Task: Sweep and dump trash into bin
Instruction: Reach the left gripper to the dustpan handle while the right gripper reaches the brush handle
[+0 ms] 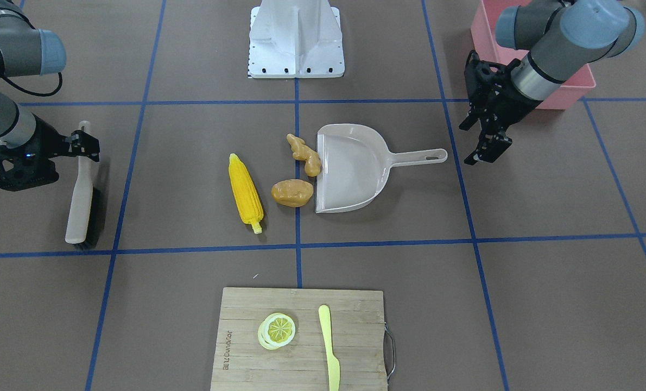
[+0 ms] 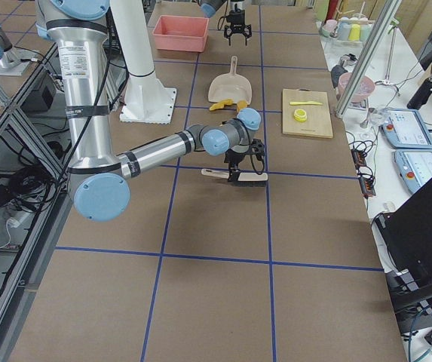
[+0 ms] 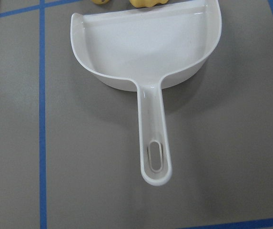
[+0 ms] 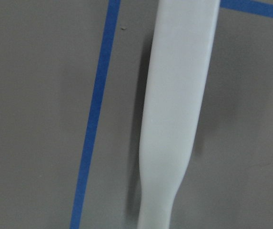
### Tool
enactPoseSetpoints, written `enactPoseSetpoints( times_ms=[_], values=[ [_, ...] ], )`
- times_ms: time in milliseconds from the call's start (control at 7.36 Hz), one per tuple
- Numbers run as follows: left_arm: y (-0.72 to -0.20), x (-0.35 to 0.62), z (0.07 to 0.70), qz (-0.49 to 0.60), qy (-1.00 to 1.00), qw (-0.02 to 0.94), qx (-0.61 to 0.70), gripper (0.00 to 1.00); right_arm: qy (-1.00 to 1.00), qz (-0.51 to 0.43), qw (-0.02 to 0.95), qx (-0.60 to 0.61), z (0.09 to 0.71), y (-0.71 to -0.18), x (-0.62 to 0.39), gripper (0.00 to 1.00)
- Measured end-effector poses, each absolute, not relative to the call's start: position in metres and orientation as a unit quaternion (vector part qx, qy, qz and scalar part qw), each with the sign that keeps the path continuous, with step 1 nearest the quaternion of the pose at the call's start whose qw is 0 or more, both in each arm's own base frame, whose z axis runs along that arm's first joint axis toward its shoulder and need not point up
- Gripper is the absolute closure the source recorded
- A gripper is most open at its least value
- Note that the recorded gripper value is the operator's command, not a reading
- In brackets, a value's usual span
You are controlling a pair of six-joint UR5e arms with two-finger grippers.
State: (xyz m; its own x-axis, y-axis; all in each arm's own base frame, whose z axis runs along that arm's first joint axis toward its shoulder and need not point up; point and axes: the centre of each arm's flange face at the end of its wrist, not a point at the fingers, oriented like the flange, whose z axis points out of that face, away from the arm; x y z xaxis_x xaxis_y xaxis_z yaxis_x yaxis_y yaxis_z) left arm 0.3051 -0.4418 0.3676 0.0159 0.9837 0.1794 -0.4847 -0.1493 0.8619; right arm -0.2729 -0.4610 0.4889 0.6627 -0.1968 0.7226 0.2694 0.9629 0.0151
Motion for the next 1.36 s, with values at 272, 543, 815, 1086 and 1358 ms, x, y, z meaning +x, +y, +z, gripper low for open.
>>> enactPoseSetpoints(
  times_ms=[272, 543, 815, 1086, 1358],
  values=[
    [-0.434, 0.338, 0.369, 0.625, 0.304, 0.596, 0.402, 0.03, -0.387, -0.130, 0.911, -0.063, 0.495, -0.460, -0.290, 0.01],
    [-0.427, 0.364, 0.367, 0.615, 0.315, 0.610, 0.389, 0.03, -0.384, -0.122, 0.912, -0.078, 0.497, -0.455, -0.299, 0.04],
    [-0.426, 0.372, 0.366, 0.612, 0.311, 0.614, 0.390, 0.03, -0.385, -0.113, 0.911, -0.093, 0.496, -0.451, -0.301, 0.04],
    [-0.432, 0.382, 0.369, 0.610, 0.298, 0.622, 0.390, 0.03, -0.388, -0.108, 0.909, -0.104, 0.494, -0.446, -0.299, 0.23],
    [-0.432, 0.392, 0.372, 0.612, 0.296, 0.622, 0.387, 0.03, -0.383, -0.104, 0.911, -0.113, 0.497, -0.444, -0.298, 0.23]
  ],
)
